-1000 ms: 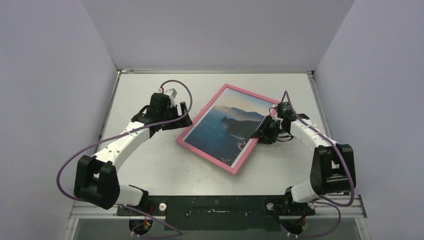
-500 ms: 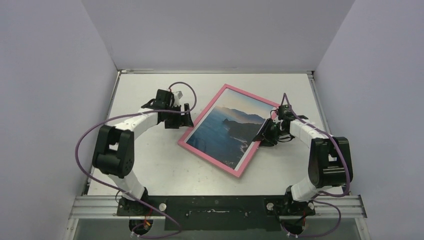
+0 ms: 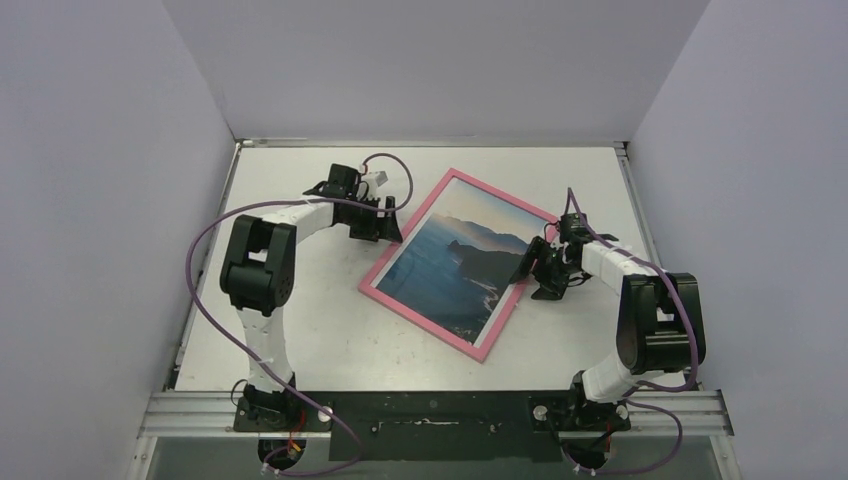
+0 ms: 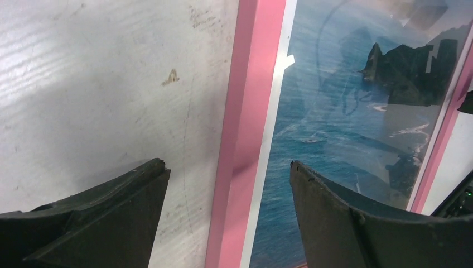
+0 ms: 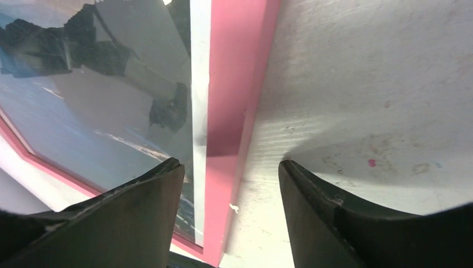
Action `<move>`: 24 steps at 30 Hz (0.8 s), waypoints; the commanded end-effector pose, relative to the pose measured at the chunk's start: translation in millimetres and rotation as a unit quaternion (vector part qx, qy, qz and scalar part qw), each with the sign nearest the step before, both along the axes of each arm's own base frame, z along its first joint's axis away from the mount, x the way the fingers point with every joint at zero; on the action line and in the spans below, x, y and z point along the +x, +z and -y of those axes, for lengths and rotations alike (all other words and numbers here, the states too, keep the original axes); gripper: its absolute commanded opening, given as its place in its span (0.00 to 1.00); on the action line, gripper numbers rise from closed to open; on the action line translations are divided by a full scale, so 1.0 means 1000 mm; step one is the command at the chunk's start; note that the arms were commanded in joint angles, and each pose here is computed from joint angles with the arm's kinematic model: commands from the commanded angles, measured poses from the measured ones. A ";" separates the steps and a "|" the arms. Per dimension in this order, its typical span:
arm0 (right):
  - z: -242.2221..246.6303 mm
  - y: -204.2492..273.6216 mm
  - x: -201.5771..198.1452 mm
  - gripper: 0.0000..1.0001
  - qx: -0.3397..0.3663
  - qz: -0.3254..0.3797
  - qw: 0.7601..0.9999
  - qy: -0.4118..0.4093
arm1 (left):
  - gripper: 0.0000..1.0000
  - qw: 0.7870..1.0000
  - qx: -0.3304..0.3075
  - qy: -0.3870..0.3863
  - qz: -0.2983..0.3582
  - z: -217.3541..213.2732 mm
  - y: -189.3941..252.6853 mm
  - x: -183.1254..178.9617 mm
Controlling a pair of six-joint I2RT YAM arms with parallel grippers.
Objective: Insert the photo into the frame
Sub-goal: Turn over the photo frame at the center of the board, then adjust the photo frame at the center of the board.
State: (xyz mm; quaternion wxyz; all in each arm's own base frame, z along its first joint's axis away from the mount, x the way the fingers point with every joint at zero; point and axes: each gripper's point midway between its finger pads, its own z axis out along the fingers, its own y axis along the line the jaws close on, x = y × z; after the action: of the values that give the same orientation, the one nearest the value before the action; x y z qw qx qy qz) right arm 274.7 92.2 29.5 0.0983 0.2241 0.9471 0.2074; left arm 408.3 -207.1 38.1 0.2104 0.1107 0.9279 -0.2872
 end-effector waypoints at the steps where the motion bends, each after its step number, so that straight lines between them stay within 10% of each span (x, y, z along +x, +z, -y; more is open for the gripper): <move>1: 0.015 0.000 0.005 0.65 -0.039 0.017 0.999 -0.001 | 0.78 0.999 -0.037 -0.026 0.030 0.012 0.013 0.022; 7: 0.019 0.002 0.013 0.66 -0.046 0.018 0.999 -0.023 | 0.77 0.998 -0.038 -0.029 0.040 0.013 0.015 0.033; 12: 0.011 -0.007 0.019 0.53 -0.027 0.005 0.999 -0.031 | 0.47 0.999 -0.040 -0.015 0.024 0.015 0.015 0.032; 24: -0.009 0.005 0.087 0.44 -0.020 0.081 0.996 0.024 | 0.28 0.997 -0.025 0.043 -0.065 0.000 -0.005 -0.031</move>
State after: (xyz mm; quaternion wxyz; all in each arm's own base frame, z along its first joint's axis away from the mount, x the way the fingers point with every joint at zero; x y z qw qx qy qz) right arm 307.6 95.2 23.0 0.1046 0.2234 0.9495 0.1938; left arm 400.7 -215.7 25.4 0.1734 0.0715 0.9278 -0.3225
